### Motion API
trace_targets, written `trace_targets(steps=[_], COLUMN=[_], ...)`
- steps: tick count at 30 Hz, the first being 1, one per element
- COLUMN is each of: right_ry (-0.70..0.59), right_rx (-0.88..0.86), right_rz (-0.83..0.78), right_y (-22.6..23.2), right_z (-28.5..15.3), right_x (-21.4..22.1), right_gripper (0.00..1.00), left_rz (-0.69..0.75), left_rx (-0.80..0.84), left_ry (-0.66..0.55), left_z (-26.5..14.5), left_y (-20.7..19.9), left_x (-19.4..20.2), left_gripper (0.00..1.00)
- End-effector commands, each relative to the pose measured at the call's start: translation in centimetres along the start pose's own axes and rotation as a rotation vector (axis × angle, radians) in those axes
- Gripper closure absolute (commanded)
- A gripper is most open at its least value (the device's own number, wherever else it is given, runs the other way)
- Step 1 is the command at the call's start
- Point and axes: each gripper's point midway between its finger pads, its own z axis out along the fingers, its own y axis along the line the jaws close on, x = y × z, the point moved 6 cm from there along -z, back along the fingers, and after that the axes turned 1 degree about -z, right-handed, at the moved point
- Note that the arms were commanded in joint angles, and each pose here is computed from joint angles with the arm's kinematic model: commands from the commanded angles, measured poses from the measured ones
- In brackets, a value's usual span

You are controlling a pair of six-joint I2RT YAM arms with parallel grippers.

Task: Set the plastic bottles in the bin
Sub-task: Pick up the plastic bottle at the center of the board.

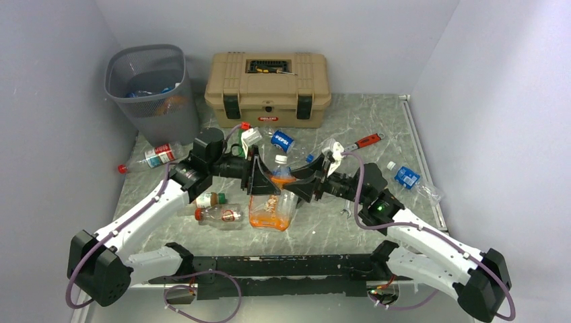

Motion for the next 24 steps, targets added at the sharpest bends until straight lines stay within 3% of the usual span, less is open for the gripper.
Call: trace_targets(steps=[1,4,7,8,15,24], right_ry=[-0.091,-0.081,-0.068,-0.061,-0.111,-0.125], right_rx=[-0.038,-0.045,-0.044,-0.046,-0.136,-0.3], right_rz=[-0.027,0.003,0.051,0.068,0.224,0.334], right_y=[1.0,1.5,2.0,2.2,2.9,4.4], right_z=[0.4,-0.2,-1.1,-1.3,-1.7,1.6], right_x=[-3.5,-3.5,-3.1,-2.8,0.1,0.8], right_gripper=[0.61,0.35,0.06,0.01,0.01,0.16], left_rz=[0.076,0.105,0.136,0.146,0.204,0.241], left_rx=[0.042,0.025,0.013,0.008,0.009,-0.002], left_ry=[-0.011,-0.026,-0.046,-0.057,-0.146,-0.23], left_z=[-0.1,-0.3,-0.6,-0.7,-1.1,-1.5], left_y=[-1.3,-1.5,-1.8,-1.9,-2.7,-2.8], left_x=[-0.6,-0.8,-1.0,-1.2,-1.9,-2.0], left_gripper=[0.52,0.68,0.74,0.76,0.82,0.83])
